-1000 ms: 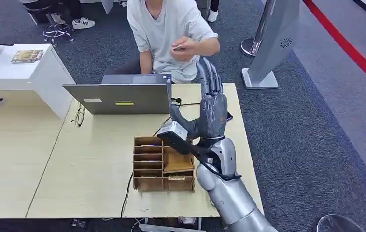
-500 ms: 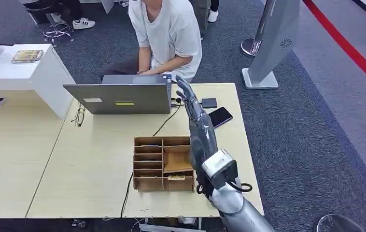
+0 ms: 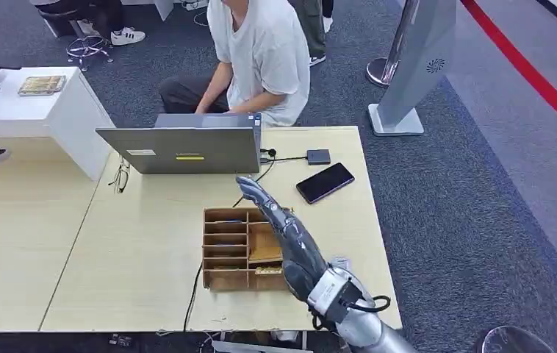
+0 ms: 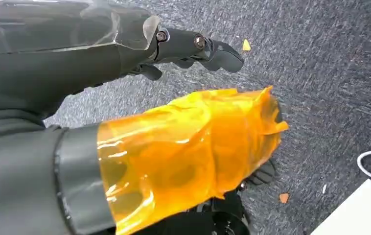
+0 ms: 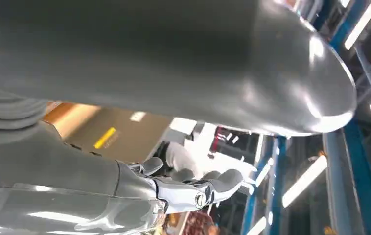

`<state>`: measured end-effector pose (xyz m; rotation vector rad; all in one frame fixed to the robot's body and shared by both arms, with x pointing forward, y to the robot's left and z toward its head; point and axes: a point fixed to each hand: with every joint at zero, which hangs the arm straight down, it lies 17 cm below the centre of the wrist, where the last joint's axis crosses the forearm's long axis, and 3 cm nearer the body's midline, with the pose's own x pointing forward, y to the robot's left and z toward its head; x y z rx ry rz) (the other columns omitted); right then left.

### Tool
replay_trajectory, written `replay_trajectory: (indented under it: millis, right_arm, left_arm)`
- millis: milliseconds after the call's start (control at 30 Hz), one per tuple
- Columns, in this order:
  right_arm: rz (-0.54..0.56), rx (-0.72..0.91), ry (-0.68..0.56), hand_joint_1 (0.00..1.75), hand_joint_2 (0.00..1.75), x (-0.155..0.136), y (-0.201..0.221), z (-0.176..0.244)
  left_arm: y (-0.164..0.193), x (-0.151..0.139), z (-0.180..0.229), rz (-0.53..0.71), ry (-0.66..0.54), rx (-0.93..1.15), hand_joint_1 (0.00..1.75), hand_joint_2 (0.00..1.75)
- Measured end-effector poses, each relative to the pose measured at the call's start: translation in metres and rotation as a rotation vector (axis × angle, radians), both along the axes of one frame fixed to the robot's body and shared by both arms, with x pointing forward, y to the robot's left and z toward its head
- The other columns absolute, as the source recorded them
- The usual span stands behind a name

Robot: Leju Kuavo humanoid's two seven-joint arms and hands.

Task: Pass the card to the sensor for recognition and then transmit it.

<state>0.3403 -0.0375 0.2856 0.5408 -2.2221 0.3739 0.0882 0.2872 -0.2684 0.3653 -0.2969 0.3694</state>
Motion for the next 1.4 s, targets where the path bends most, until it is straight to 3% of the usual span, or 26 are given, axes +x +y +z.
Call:
replay_trajectory:
  millis: [167, 200, 1067, 1400]
  right_arm:
    - [0.003, -0.036, 0.039, 0.0, 0.0, -0.012, 0.002, -0.024]
    - [-0.006, -0.056, 0.037, 0.0, 1.75, -0.014, 0.002, -0.029]
    - [-0.294, -0.667, -0.077, 0.0, 1.75, -0.017, 0.019, -0.146]
    - [-0.479, -0.917, -0.195, 0.0, 1.75, -0.006, 0.009, -0.177]
  left_arm:
    - [0.002, -0.006, -0.001, 0.019, 0.009, 0.001, 0.0, 0.0]
    - [0.002, -0.007, -0.001, 0.023, 0.01, 0.0, 0.0, 0.0]
    - [0.0, -0.019, -0.002, 0.04, 0.038, 0.0, 0.0, 0.0]
    - [-0.001, -0.021, -0.003, 0.035, 0.054, -0.006, 0.0, 0.0]
